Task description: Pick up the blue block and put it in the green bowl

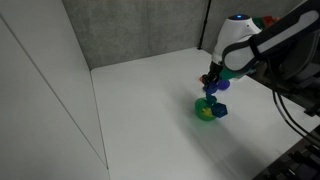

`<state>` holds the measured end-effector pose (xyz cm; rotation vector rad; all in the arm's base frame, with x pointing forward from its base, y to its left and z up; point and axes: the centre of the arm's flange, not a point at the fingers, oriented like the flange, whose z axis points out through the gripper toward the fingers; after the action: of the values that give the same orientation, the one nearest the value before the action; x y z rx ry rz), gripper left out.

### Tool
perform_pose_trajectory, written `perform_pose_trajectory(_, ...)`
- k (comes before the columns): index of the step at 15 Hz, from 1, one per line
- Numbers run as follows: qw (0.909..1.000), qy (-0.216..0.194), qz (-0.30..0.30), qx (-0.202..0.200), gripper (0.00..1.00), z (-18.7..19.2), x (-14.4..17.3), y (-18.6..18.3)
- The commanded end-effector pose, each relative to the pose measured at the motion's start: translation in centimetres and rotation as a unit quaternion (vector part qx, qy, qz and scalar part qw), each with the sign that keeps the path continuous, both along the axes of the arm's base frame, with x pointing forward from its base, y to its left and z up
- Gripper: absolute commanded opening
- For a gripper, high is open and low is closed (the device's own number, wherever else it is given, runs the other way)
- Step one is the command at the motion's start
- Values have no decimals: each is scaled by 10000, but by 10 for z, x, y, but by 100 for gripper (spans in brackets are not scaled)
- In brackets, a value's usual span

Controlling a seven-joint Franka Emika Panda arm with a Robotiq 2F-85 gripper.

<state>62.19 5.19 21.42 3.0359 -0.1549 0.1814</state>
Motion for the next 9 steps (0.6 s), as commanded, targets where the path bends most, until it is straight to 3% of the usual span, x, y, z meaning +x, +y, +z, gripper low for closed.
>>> perform_pose_trajectory(1, 9998, -149, 90, 20, 25, 3, -13, 17)
perform_pose_trajectory(9, 9995, 56, 296, 129, 25, -20, -28, 32)
